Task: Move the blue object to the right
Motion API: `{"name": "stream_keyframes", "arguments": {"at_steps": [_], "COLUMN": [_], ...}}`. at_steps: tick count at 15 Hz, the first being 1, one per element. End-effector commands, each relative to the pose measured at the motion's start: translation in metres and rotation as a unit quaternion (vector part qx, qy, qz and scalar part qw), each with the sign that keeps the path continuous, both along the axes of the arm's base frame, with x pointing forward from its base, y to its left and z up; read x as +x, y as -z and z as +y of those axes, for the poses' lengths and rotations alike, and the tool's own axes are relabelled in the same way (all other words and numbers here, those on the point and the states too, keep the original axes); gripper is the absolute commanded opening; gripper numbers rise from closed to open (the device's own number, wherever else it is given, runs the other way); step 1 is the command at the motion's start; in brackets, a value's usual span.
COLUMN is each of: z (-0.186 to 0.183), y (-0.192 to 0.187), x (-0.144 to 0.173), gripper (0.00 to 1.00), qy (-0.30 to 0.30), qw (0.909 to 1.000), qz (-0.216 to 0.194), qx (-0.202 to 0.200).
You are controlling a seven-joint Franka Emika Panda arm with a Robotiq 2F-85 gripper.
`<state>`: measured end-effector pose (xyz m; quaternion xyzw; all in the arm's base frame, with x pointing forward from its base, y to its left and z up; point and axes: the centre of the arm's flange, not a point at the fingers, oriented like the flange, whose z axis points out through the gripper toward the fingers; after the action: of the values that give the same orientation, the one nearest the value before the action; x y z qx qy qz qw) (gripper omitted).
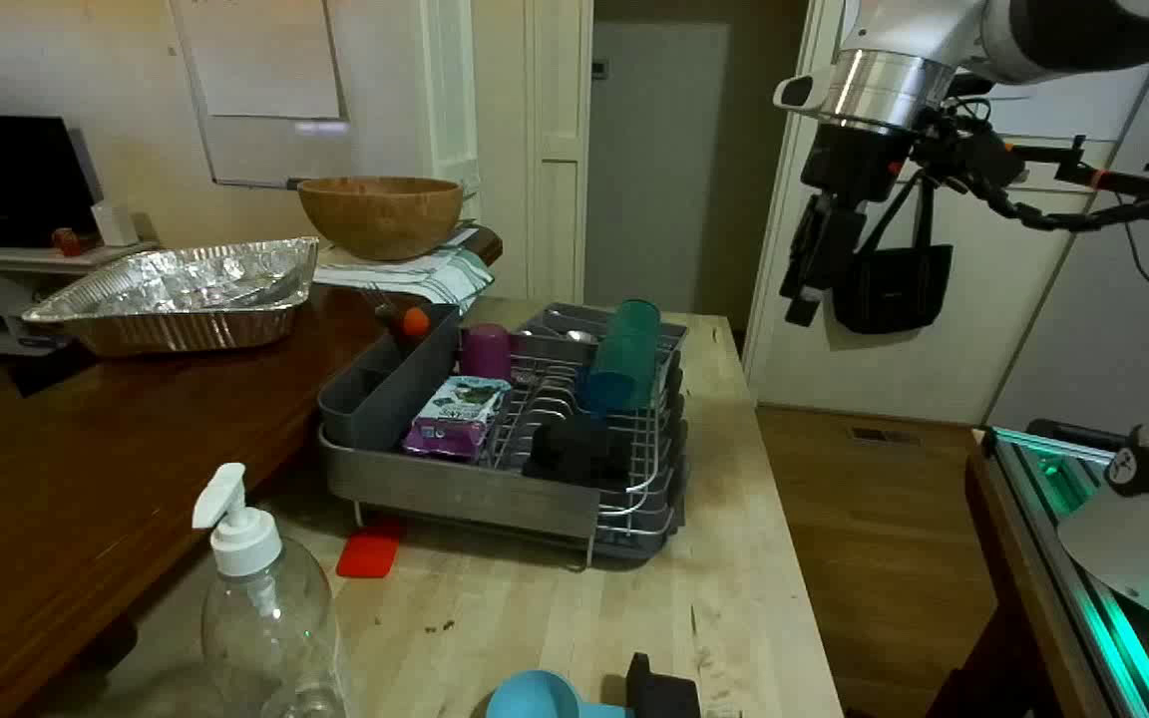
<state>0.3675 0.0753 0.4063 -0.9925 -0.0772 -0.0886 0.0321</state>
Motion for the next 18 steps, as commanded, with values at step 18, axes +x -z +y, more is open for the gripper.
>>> {"name": "stream_keyframes", "arguments": {"at_steps": [18], "z": [0.047], "y": [0.013], "x": [0.067], "gripper": [1.0], "qy": [0.024], "qw": [0.9993], "qz": [-0.026], "qx": [0.01]}}
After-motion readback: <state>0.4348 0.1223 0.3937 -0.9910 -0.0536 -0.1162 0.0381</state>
